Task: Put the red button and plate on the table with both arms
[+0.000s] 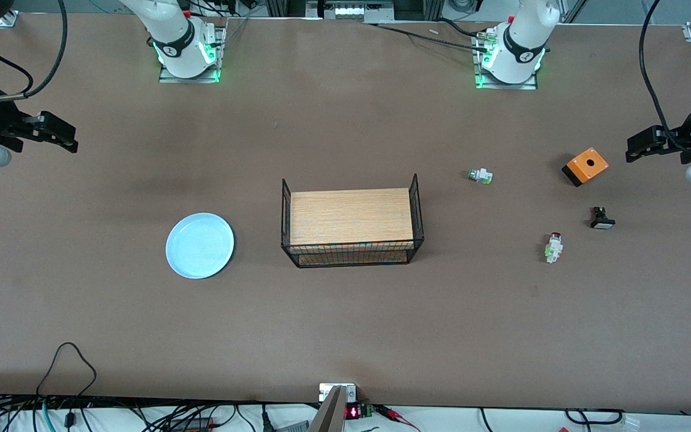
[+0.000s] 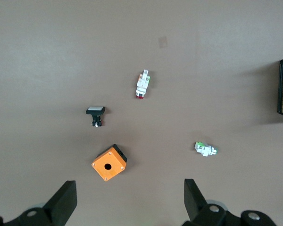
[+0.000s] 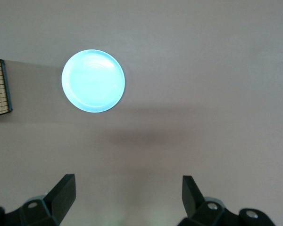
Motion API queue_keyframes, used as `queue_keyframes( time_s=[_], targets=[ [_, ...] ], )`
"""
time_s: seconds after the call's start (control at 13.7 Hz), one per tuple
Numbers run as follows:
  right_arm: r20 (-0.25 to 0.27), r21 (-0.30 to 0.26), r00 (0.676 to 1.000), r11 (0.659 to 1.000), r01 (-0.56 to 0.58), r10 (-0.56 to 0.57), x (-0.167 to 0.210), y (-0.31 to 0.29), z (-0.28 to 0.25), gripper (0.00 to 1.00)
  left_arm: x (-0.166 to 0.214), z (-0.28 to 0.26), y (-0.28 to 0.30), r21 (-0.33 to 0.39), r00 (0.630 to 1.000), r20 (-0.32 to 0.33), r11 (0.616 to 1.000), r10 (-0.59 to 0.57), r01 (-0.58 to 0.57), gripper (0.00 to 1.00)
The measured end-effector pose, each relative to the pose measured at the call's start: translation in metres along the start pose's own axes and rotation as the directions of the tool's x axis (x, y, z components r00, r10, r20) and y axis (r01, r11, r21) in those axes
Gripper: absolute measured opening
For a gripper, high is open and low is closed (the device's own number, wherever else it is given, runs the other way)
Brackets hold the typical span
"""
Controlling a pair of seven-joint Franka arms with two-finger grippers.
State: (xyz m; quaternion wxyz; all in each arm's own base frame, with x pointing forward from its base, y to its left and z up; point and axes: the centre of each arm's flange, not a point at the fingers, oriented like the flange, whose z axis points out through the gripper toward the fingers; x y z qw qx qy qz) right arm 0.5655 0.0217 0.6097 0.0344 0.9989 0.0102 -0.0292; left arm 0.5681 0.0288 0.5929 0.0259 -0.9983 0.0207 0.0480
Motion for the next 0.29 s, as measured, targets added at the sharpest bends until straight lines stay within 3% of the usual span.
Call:
queue_keyframes(
  time_s=[0.29],
  targets=[
    [-0.001, -0.008, 1.0, 1.0, -0.001, 0.001, 0.0, 0.0007, -0.0003, 1.0, 0.0003, -0.0043, -0.0025, 0.001, 1.0, -0.009, 1.0, -0.005, 0.005, 1.0]
  ],
)
